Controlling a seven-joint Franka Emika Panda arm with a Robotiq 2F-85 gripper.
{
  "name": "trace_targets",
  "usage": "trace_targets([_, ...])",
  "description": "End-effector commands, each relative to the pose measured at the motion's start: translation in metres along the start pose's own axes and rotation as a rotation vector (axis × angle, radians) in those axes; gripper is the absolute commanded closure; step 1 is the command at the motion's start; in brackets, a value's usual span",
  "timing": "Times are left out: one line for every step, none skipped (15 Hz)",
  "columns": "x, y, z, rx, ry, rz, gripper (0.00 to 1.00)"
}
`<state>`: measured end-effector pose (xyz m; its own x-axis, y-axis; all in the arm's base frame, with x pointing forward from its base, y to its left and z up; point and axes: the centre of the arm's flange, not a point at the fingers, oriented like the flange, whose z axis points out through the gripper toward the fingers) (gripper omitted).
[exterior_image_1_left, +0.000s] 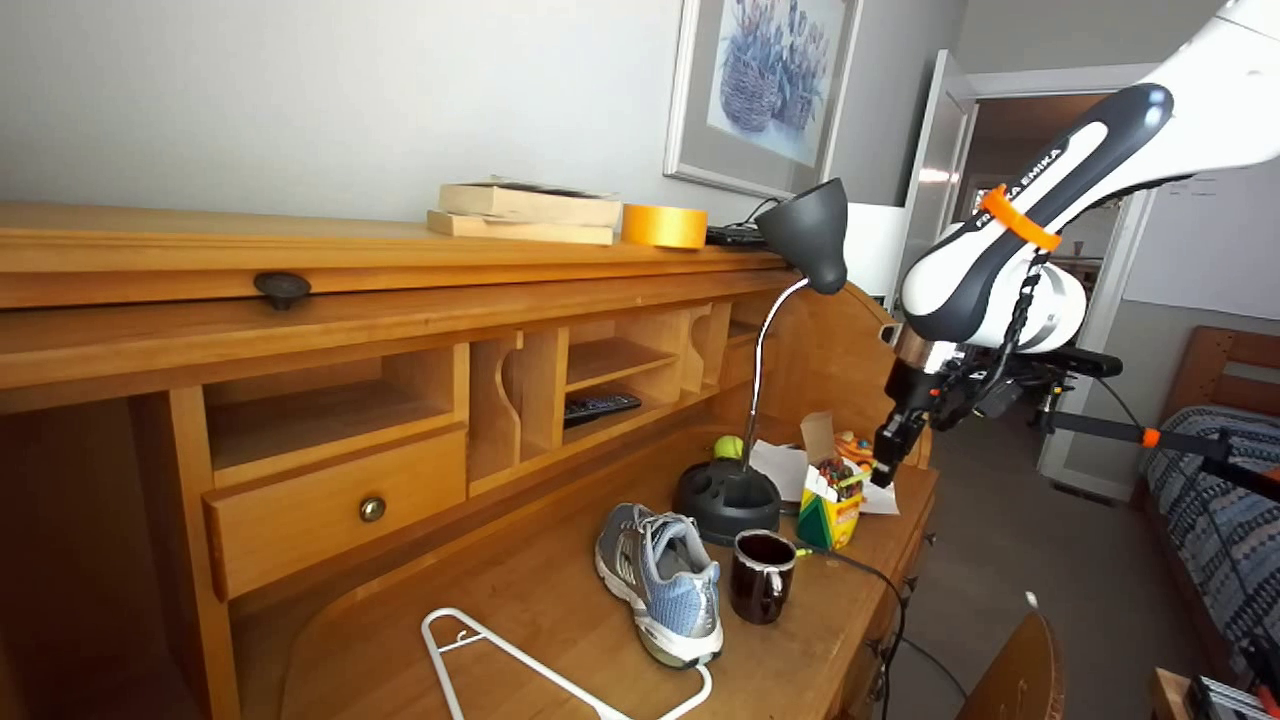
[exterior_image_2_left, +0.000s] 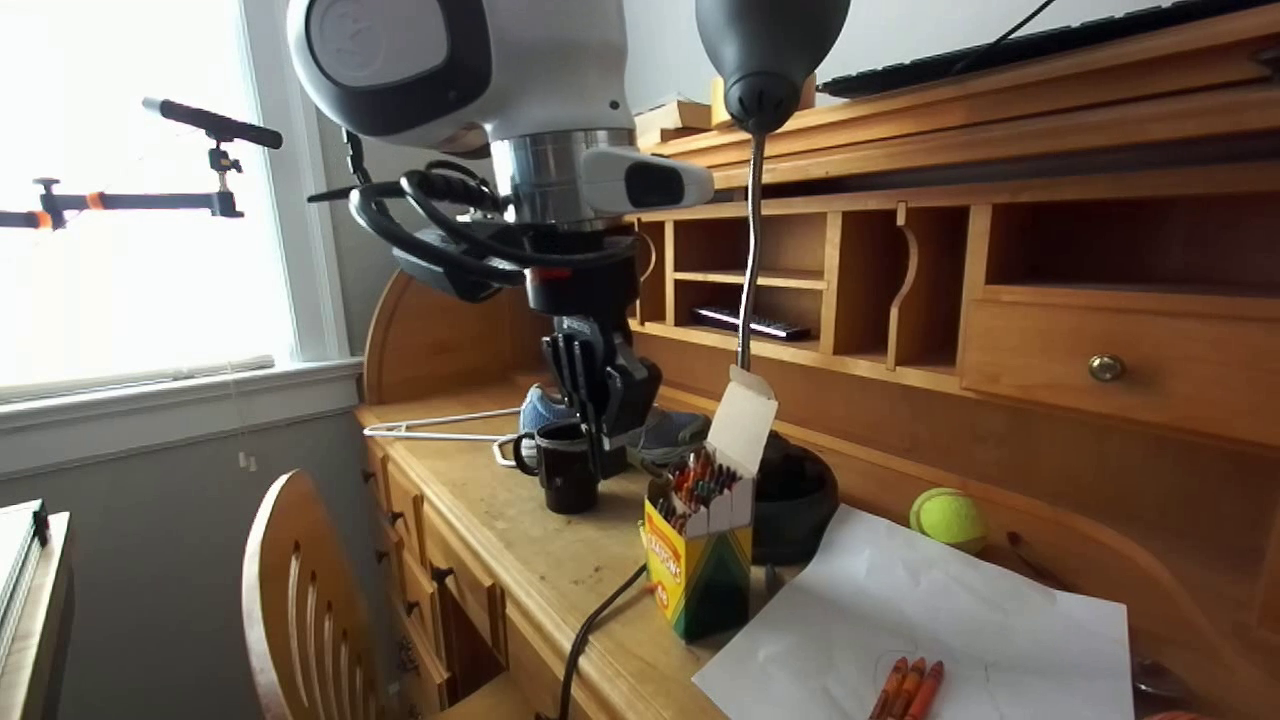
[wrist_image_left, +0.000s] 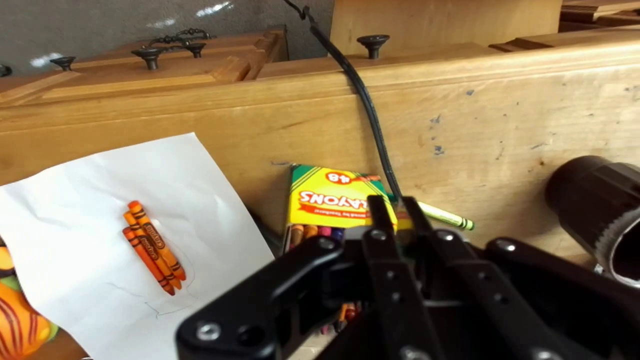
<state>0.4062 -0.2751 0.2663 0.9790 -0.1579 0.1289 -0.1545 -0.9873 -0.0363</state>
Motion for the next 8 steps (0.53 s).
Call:
trace_targets([0.0021,0.0101,0.001,0.081,-0.004,0.021,0.97])
trace_targets([0.0024,0.0116,0.0,0.099,-0.005,0.033,0.97])
trace_targets([0.0026,0.0125,-0.0014,0.113,-0.006,0.043,0.97])
trace_targets([0.0029,0.0134,-0.0033,0.124,-0.01,0.057,0.97])
trace_targets([0.0033,0.0147,-0.0046,0.129,-0.016,0.067,0.97])
trace_targets([0.0036,0.0163,-0.0058,0.136,-0.022,0.077,0.97])
trace_targets([0.004,0.018,-0.0074,0.138,-0.03,0.086,0.97])
trace_targets([0.004,0.0196,-0.0085,0.148,-0.039,0.093,0.97])
